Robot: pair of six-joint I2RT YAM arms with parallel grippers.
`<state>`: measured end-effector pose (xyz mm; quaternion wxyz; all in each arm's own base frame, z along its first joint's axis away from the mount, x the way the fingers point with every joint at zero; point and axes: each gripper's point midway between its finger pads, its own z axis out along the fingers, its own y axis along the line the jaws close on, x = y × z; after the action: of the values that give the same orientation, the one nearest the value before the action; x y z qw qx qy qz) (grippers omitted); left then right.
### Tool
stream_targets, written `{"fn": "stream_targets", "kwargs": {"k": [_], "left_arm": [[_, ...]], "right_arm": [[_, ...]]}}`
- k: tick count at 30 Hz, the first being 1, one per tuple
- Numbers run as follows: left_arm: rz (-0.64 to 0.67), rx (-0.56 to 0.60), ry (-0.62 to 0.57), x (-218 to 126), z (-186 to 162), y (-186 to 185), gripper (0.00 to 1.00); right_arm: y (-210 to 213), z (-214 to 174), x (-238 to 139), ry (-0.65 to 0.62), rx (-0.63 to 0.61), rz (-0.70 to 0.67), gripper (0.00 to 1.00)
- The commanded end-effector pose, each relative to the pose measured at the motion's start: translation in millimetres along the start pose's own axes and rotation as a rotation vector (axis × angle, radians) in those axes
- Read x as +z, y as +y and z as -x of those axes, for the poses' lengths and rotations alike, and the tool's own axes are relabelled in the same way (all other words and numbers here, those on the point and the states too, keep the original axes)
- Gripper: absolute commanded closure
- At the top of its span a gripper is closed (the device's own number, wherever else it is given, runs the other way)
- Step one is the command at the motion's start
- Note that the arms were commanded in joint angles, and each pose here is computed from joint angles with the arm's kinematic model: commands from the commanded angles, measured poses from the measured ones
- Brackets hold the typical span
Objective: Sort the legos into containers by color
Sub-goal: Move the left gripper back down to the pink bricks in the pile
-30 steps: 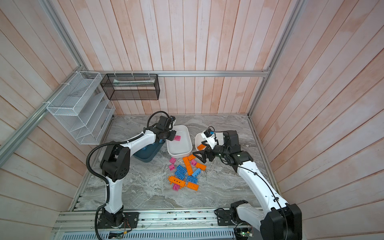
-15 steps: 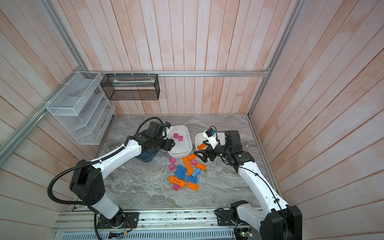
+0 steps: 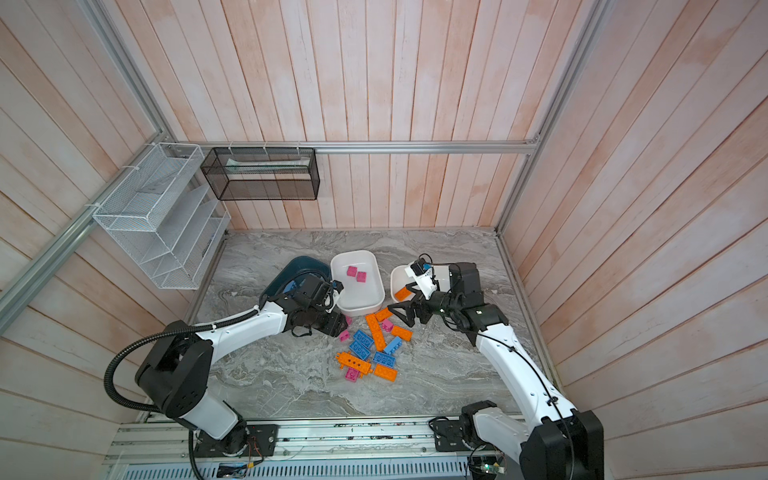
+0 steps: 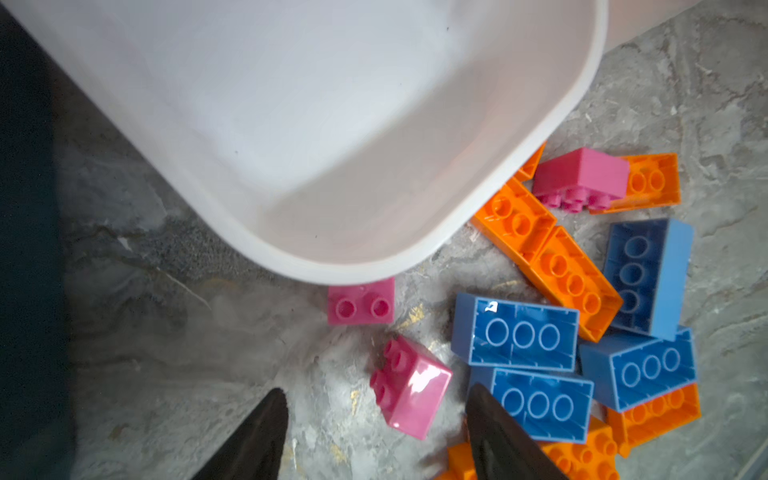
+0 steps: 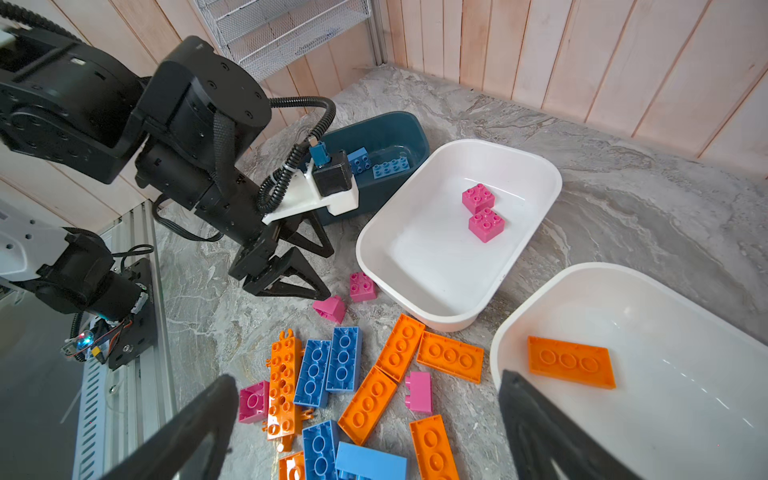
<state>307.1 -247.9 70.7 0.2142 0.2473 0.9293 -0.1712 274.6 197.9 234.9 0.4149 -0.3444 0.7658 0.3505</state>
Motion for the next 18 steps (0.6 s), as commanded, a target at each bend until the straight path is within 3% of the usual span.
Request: {"fn": "stream_targets", "kwargs": {"k": [1, 18], "left_arm": [[0.016, 0.016, -0.068, 13, 14, 7, 0.3], [0.012, 0.046, -0.124, 40, 5, 14, 0.35]], "right_arm": [[5, -1, -4, -0.004, 0.005, 0.016, 0.02], [6, -1, -4, 0.002, 0.008, 0.019, 0.02]]}}
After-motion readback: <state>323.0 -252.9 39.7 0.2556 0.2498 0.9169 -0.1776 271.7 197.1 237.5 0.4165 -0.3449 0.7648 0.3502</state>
